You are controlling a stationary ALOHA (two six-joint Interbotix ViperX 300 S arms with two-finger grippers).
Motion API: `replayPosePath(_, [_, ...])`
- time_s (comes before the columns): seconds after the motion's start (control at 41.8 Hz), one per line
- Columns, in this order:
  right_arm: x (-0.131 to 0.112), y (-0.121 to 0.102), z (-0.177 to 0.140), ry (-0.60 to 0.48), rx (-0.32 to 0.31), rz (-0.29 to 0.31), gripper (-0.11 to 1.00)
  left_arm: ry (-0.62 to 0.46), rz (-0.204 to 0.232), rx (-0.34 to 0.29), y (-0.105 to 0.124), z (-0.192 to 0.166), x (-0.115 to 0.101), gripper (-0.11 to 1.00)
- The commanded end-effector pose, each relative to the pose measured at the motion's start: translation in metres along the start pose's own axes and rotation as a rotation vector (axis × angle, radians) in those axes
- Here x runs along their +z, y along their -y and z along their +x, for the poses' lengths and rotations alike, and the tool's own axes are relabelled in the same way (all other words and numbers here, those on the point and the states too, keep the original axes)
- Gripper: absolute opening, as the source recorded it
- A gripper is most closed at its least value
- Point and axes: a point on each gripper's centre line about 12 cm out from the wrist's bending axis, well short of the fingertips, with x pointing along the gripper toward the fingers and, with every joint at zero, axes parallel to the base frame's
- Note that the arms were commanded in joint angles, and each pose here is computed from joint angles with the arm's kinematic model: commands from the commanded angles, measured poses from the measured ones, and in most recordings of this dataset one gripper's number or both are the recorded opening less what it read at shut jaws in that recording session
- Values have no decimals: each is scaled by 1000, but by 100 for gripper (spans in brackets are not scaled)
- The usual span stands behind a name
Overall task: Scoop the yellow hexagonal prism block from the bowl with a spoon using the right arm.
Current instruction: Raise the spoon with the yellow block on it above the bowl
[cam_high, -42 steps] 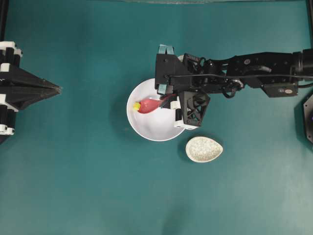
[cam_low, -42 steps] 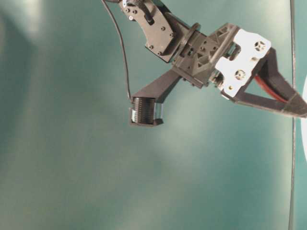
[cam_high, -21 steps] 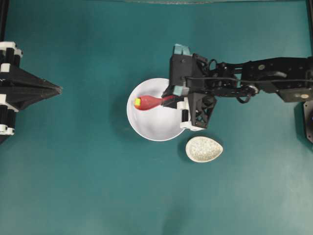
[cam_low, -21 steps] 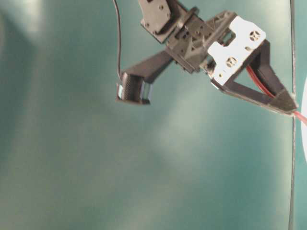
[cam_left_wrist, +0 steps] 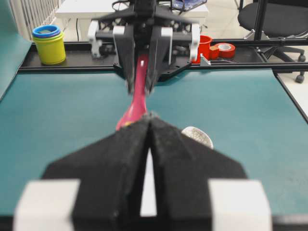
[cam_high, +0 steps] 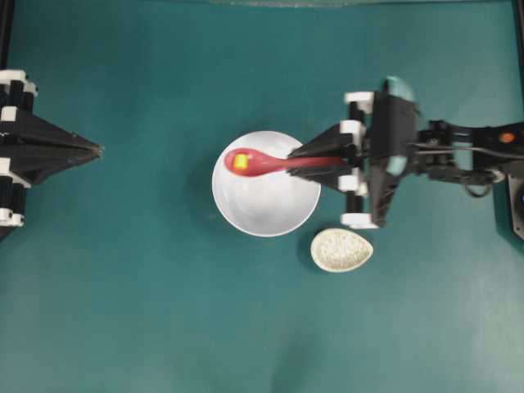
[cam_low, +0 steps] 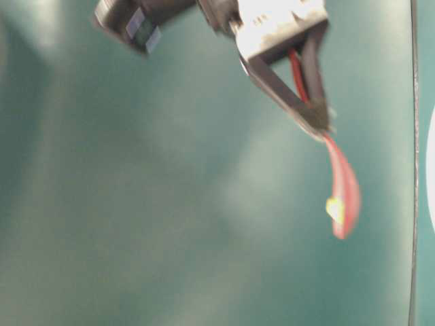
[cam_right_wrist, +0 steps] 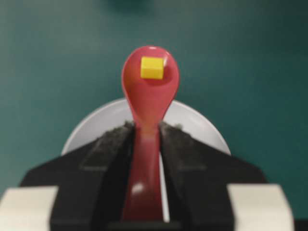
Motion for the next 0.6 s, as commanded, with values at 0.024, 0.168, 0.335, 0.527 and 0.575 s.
replayPosePath(0.024, [15, 1, -16, 73, -1, 32, 23, 5, 0, 1, 0, 2, 3, 1])
replayPosePath(0.168, [24, 1, -25, 96, 5, 43, 23, 5, -5, 0, 0, 2, 3, 1])
replayPosePath(0.335, [30, 0, -32, 94, 16, 45, 23, 5, -5, -1, 0, 2, 3, 1])
replayPosePath(0.527, [30, 0, -32, 91, 18, 49, 23, 5, -6, 1, 0, 2, 3, 1])
replayPosePath(0.575, [30, 0, -32, 89, 18, 49, 23, 5, -6, 1, 0, 2, 3, 1])
